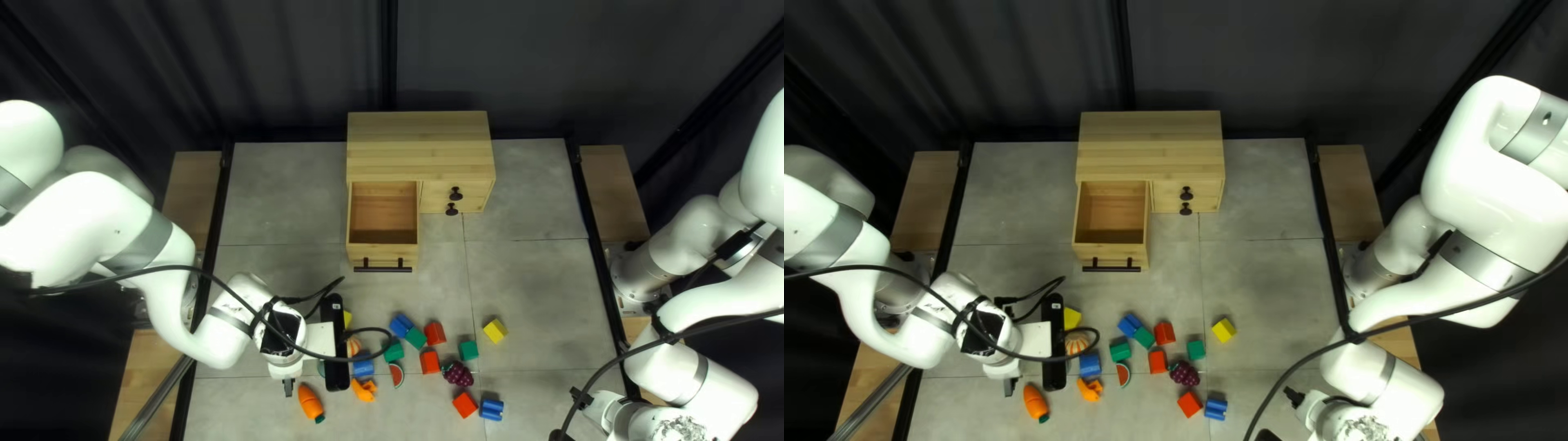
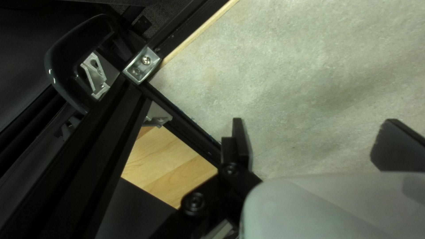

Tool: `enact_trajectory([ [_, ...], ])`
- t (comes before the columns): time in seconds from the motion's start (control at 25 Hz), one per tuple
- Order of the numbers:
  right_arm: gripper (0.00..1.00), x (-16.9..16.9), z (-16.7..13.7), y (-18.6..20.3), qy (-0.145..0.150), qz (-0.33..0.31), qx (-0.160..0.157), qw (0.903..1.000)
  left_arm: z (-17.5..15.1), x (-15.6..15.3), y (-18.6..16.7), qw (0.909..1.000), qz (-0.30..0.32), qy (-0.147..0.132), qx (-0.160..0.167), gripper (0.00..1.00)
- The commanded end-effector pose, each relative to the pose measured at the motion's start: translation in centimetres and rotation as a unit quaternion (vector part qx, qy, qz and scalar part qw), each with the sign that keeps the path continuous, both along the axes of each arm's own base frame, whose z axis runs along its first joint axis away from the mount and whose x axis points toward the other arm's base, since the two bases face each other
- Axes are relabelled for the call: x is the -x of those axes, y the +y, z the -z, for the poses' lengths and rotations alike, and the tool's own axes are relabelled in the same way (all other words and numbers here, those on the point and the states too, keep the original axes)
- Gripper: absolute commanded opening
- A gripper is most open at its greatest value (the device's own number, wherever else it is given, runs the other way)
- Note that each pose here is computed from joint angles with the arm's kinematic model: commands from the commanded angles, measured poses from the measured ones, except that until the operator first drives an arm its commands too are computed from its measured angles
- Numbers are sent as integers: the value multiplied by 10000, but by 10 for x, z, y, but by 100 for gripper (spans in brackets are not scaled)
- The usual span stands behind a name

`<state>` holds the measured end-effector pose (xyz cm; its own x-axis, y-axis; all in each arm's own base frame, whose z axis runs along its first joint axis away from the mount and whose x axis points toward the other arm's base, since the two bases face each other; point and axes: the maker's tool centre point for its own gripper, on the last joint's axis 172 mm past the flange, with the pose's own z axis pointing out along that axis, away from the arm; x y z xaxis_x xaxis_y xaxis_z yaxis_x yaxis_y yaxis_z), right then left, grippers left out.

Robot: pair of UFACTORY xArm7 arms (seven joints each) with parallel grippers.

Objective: Open drawers and place objects into drawer and close

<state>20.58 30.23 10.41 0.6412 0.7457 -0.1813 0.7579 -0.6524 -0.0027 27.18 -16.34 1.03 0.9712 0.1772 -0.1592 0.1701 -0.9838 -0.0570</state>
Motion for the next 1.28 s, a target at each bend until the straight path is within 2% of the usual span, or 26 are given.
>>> enact_trajectory([
  [0.04, 100, 0, 0, 0, 0, 0, 0, 10000, 0, 3, 1, 9999, -138, -28, -40, 7],
  [0.08, 100, 0, 0, 0, 0, 0, 0, 10000, 0, 2, 1, 9998, -182, -39, -78, 0],
  [0.36, 100, 0, 0, 0, 0, 0, 0, 10000, -26, -5, 3, 9989, -323, -91, -327, 0],
  [0.56, 100, 0, 0, 0, 0, 0, 0, 10000, -82, -25, 28, 9967, -390, -195, -686, 0],
  [0.64, 100, 0, 0, 0, 0, 0, 0, 10000, -111, -42, 46, 9944, -389, -334, -919, 0],
  [0.68, 100, 0, 0, 0, 0, 0, 0, 10000, -136, -58, 62, 9917, -357, -501, -1125, 0],
  [0.76, 100, 0, 0, 0, 0, 0, 0, 10000, -165, -76, 84, 9865, -280, -732, -1436, 0],
  [0.8, 100, 0, 0, 0, 0, 0, 0, 10000, -188, -90, 105, 9806, -183, -927, -1717, 0],
  [0.84, 100, 0, 0, 0, 0, 0, 0, 10000, -197, -96, 116, 9772, -125, -1023, -1854, 0],
  [0.92, 100, 0, 0, 0, 0, 0, 0, 10000, -227, -118, 151, 9636, 110, -1334, -2316, 0],
  [0.96, 100, 0, 0, 0, 0, 0, 0, 10000, -234, -124, 161, 9593, 181, -1412, -2438, 0],
  [1.0, 100, 0, 0, 0, 0, 0, 0, 10000, -247, -136, 181, 9508, 325, -1553, -2663, 0],
  [1.12, 100, 0, 0, 0, 0, 0, 0, 10000, -257, -164, 220, 9337, 590, -1784, -3049, 0],
  [1.24, 100, 0, 0, 0, 0, 0, 0, 10000, -248, -185, 236, 9241, 726, -1940, -3212, 1],
  [1.28, 100, 0, 0, 0, 0, 0, 0, 10000, -238, -197, 242, 9211, 763, -2001, -3252, 8],
])
